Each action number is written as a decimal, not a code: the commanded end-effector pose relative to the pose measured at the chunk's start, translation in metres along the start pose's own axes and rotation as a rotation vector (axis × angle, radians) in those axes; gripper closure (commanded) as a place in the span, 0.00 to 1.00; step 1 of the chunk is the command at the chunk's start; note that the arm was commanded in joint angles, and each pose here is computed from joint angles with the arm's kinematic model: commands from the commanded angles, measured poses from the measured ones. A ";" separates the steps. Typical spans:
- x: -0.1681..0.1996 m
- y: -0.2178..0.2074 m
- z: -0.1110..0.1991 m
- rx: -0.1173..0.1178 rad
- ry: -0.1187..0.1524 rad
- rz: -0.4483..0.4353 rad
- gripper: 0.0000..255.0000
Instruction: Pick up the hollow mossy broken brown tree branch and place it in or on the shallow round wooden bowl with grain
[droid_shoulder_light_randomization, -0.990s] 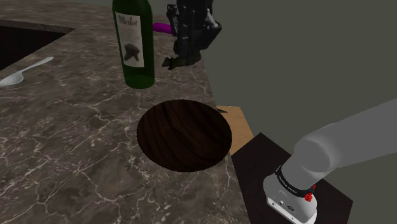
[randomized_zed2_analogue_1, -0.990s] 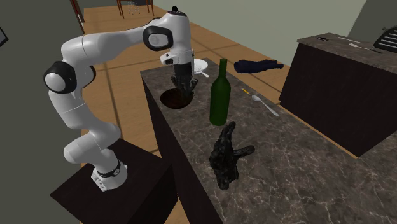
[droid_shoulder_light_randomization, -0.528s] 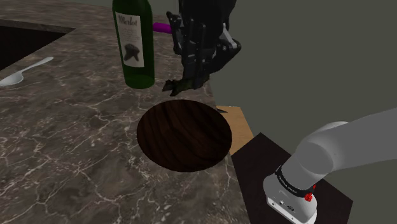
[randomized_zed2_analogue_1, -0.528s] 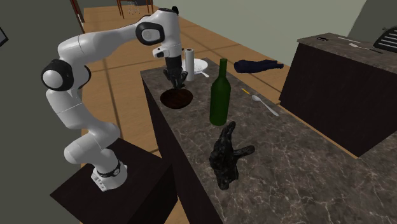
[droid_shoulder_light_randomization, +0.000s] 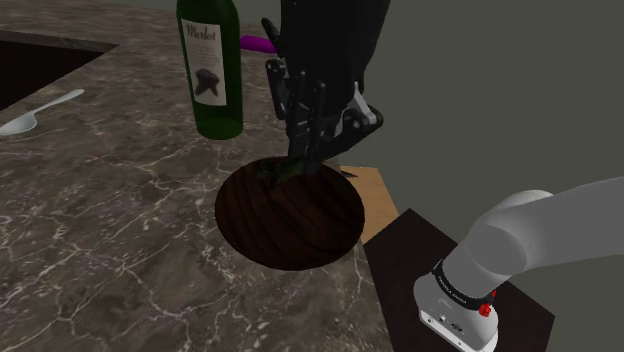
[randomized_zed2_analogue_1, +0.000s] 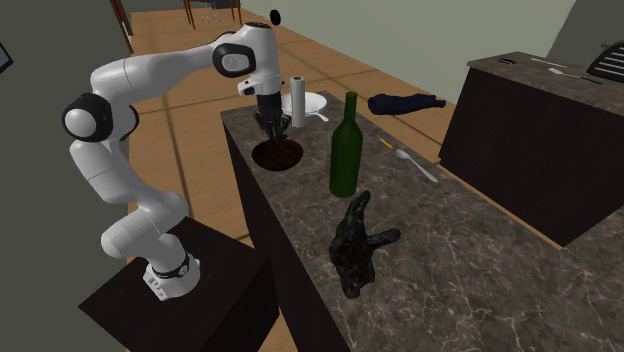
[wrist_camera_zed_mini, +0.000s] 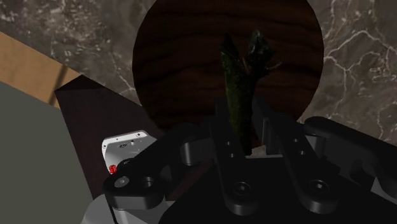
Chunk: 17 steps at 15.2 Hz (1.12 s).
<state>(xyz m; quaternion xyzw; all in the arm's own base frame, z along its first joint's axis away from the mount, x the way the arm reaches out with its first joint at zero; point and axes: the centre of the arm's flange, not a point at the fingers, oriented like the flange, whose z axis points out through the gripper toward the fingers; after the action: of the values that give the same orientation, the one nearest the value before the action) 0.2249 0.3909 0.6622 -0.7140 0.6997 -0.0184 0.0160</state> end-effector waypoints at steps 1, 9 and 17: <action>0.000 0.000 0.010 0.000 0.000 0.000 1.00; 0.000 0.002 0.042 0.000 0.000 0.000 1.00; 0.000 0.002 0.042 0.000 0.000 0.000 0.00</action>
<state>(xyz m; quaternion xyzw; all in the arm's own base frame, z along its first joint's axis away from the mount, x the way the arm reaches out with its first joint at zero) 0.2253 0.3909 0.6198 -0.7140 0.6998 -0.0184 0.0161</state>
